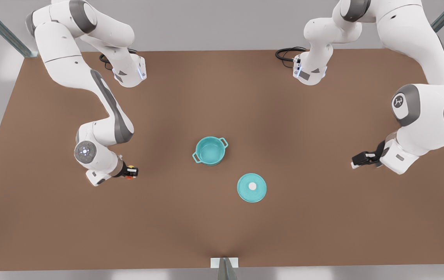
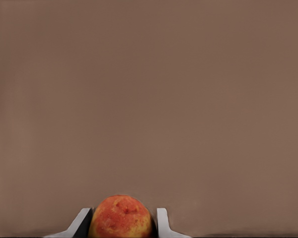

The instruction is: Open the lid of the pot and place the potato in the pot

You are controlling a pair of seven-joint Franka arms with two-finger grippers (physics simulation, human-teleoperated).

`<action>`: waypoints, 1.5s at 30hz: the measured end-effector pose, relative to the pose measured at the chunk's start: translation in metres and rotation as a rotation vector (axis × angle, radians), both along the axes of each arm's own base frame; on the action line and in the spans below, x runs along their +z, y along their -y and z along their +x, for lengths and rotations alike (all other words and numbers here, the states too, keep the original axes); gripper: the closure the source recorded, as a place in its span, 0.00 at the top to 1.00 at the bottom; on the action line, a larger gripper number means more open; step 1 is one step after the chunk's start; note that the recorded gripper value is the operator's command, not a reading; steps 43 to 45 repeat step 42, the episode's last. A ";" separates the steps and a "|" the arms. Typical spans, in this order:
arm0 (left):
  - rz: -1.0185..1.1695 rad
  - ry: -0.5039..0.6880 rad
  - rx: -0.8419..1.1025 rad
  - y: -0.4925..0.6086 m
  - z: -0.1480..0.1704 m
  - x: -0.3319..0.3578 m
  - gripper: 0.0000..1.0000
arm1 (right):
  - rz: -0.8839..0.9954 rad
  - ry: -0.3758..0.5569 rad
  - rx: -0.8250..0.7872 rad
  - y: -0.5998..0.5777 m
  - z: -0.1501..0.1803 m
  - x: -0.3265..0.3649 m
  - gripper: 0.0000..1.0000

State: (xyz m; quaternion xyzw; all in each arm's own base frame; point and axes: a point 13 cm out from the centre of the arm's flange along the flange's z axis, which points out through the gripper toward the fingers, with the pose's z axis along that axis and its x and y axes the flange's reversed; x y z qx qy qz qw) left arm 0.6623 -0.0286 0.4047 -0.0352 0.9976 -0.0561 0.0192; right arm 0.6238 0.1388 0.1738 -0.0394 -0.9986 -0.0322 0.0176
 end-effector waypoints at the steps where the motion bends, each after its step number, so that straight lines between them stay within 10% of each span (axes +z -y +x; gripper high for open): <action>1: -0.001 0.006 0.013 -0.009 0.001 0.003 1.00 | 0.003 0.002 0.003 -0.024 -0.002 0.005 0.49; 16: -0.105 0.045 0.022 -0.015 0.006 0.037 1.00 | 0.044 -0.082 -0.157 -0.329 -0.120 -0.004 0.49; 24: -0.106 0.016 0.002 -0.019 -0.002 0.031 1.00 | 0.012 -0.093 -0.371 -0.328 -0.109 -0.061 0.49; 26: -0.106 0.013 -0.004 -0.020 -0.003 0.031 1.00 | 0.013 -0.083 -0.412 -0.326 -0.103 -0.061 1.00; 31: -0.106 0.010 -0.018 -0.019 -0.004 0.032 1.00 | 0.031 -0.048 -0.491 -0.325 -0.090 -0.039 1.00; 36: -0.107 0.006 -0.036 -0.012 -0.007 0.036 1.00 | 0.024 0.069 -0.888 -0.028 0.044 0.131 1.00; 39: -0.105 -0.008 -0.038 -0.009 -0.008 0.031 1.00 | -0.085 0.041 -1.017 0.186 0.013 0.162 1.00; 45: -0.095 -0.019 -0.041 -0.005 -0.008 0.027 1.00 | -0.130 -0.012 -0.877 0.198 -0.011 0.161 1.00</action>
